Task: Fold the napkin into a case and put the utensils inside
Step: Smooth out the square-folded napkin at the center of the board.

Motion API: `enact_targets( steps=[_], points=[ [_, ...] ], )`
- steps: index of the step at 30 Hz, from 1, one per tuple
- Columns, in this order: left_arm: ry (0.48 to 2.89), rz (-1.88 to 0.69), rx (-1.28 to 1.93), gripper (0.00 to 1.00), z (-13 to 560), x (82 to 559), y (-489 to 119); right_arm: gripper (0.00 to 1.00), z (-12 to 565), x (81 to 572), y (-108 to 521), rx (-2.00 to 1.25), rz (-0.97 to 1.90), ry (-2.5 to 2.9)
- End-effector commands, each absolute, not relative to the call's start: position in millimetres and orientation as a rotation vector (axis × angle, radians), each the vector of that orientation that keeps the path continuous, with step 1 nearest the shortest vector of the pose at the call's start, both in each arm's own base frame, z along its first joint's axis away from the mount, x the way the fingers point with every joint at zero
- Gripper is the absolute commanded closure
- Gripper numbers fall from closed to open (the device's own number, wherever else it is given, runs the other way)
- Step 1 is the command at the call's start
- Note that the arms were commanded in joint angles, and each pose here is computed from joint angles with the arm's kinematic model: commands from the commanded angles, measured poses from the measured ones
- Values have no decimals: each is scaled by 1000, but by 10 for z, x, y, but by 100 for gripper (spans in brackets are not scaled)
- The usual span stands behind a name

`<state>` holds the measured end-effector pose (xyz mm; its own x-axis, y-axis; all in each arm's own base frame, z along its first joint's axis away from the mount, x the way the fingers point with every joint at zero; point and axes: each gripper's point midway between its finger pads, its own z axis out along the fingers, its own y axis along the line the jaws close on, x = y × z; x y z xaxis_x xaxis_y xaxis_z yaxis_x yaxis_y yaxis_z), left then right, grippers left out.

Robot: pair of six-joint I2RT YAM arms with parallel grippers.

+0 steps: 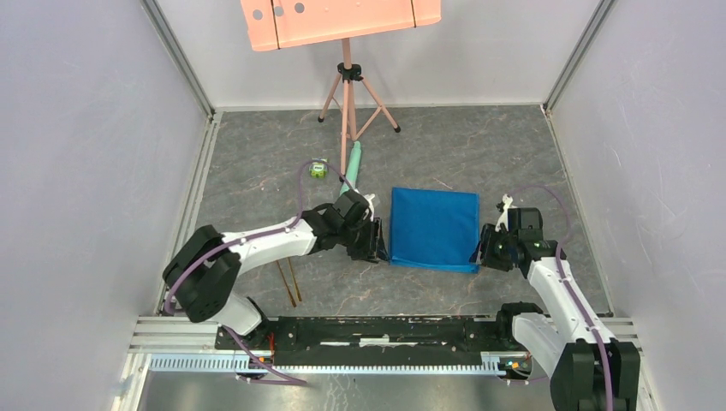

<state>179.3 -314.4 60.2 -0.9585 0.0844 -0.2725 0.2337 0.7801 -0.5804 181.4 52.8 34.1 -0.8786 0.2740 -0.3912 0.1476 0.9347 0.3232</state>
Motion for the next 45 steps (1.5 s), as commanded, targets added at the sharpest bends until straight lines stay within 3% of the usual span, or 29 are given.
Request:
enact_targets(
  steps=[1, 10, 19, 25, 30, 38, 45],
  points=[
    [2621, -1040, 383, 53, 1029, 1842, -3284, 52, 712, 2134, 515, 175, 382, 2531],
    [2628, -1143, 325, 61, 728, 2094, -3710, 58, 532, 2265, 749, 149, 562, 2503],
    [2736, -962, 320, 67, 181, 1875, -3302, 63, 62, 1851, 638, 237, 482, 2606],
    [2639, -1040, 376, 61, 681, 1899, -3371, 54, 821, 2413, 829, 57, 591, 2402],
    [2575, -1174, 347, 62, 968, 1941, -3549, 52, 1046, 2770, 1417, -50, 876, 2314],
    [2635, -1138, 300, 77, 585, 1963, -3557, 64, 1114, 3350, 2421, -152, 1131, 2196],
    [2681, -1032, 290, 82, 238, 1909, -3370, 68, 821, 3655, 2724, -139, 1213, 2181]
  ],
)
